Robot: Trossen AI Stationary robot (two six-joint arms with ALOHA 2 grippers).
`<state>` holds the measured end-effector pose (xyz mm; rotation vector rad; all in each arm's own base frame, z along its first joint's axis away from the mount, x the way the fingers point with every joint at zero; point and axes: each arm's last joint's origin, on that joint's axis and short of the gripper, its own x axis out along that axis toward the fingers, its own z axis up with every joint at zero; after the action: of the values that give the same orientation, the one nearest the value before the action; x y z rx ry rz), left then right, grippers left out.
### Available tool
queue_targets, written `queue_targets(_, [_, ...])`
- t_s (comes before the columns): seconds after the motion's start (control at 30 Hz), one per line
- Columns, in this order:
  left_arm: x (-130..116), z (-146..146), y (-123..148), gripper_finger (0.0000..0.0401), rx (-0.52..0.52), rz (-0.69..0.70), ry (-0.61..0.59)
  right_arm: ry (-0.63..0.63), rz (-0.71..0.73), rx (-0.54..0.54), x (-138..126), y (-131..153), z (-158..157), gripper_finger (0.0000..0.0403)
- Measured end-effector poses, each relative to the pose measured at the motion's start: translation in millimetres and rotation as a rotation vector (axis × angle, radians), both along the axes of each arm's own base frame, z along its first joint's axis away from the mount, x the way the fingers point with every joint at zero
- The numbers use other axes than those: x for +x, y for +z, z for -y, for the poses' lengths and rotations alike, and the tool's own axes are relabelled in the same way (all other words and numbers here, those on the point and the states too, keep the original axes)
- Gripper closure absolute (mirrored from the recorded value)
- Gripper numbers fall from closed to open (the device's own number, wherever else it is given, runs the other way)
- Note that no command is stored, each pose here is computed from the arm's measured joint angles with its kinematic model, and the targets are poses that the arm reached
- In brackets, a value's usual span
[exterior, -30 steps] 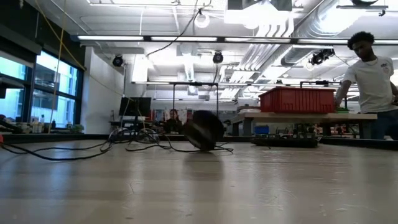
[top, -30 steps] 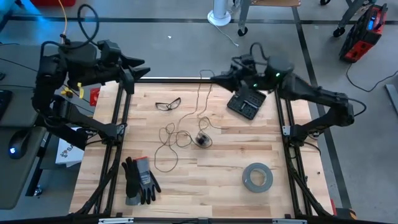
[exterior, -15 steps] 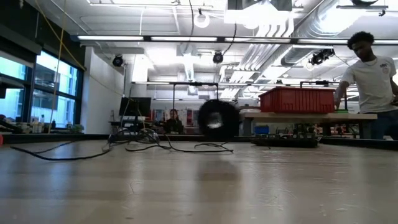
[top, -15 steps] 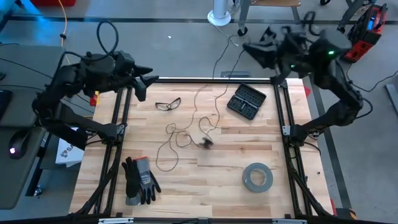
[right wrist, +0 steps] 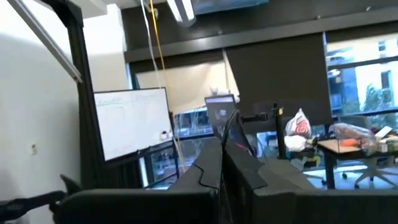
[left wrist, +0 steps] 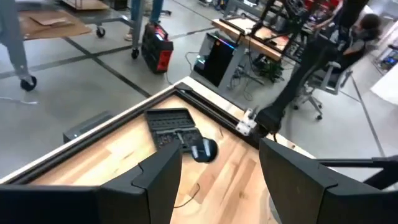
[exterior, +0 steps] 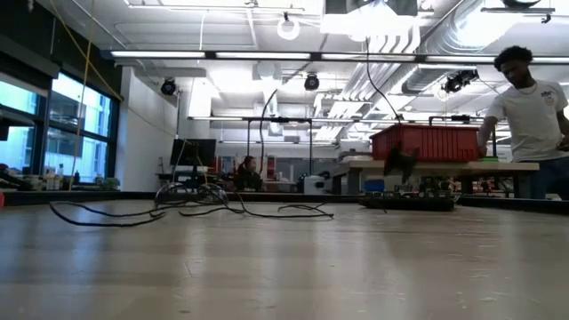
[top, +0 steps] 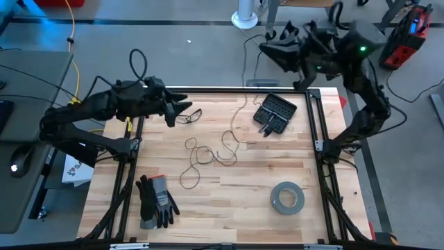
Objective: Coil cords
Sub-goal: Uncoil the black wire from the black spool
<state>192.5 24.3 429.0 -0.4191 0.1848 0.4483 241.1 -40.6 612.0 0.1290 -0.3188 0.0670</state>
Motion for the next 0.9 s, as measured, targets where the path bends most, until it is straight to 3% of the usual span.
queue_targets(0.7, [-32, 1, 6, 0.0192, 0.049, 0.029, 0.069, -0.096, -0.066, 0.052, -7, -2, -4, 0.0401])
queue_targets(0.8, [-33, 1, 5, 0.0192, 0.026, 0.023, 0.078, -0.113, -0.084, 0.026, -8, -4, -3, 0.0381])
queue_targets(0.9, [-33, 1, 4, 0.0192, 0.022, 0.016, 0.075, -0.123, -0.098, -0.008, -10, -4, -4, 0.0335])
